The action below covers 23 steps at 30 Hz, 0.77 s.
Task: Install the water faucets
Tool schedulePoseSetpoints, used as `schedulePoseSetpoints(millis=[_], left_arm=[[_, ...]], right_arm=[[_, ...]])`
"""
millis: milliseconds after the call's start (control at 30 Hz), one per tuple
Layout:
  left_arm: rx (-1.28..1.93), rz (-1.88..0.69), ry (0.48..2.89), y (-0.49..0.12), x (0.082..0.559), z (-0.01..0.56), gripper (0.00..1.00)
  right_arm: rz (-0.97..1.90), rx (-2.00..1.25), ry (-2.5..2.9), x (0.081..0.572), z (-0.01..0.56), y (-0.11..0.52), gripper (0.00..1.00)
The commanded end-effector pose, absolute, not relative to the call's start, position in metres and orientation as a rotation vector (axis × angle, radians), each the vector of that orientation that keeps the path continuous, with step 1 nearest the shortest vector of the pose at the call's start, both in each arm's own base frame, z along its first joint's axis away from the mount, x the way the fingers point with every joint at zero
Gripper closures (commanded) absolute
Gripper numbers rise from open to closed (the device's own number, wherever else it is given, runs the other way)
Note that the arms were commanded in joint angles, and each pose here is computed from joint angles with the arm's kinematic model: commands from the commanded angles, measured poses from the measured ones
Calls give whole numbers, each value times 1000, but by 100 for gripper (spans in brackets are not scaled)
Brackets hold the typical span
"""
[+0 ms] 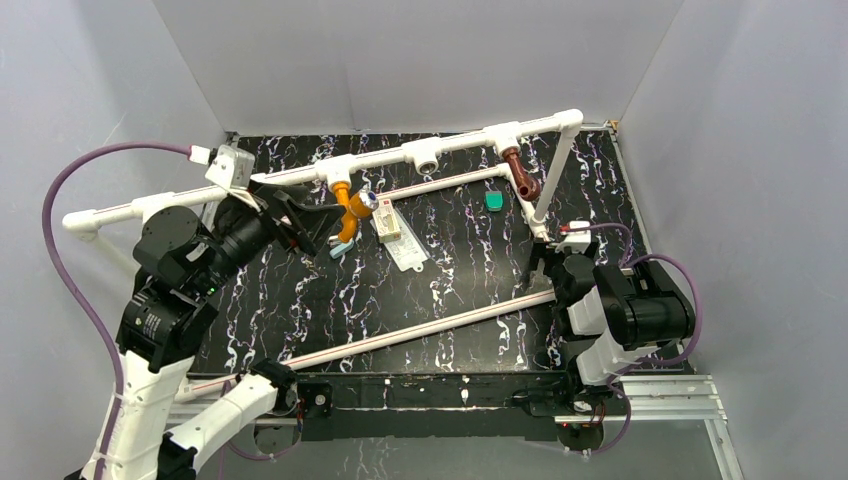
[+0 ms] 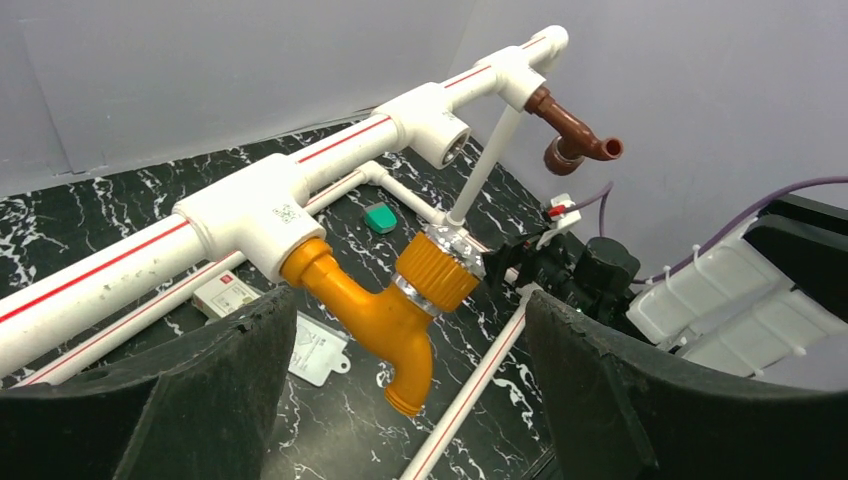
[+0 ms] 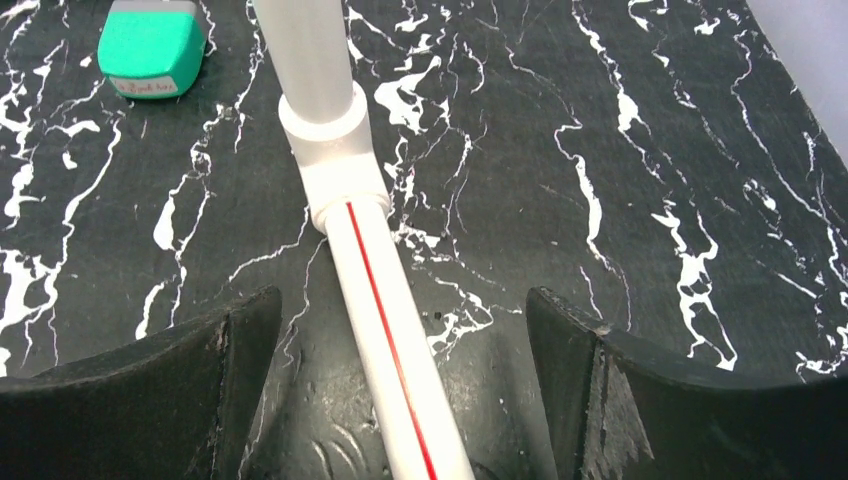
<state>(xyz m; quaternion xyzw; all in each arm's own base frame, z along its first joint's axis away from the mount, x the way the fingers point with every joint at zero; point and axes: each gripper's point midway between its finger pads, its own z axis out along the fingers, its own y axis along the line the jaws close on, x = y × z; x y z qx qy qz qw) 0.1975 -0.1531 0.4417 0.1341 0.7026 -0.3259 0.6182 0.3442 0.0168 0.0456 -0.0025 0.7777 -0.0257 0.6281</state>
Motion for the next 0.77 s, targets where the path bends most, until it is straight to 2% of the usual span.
schedulePoseSetpoints(millis=[0,433,633,733], left_arm=[[379,-820,1569,-161,182,453,18],[660,-1197,1258,-194,103,544,18],[777,-1272,1088,-196,71,597,19],[774,-1268,1070,-197,74,606,19]], right_arm=[[-68,22,1698,364,72,13,1],[-93,111,1721,370,68,1,1],[-91,109,1724,371,68,2,1],[-76,106,1746,374,65,1,1]])
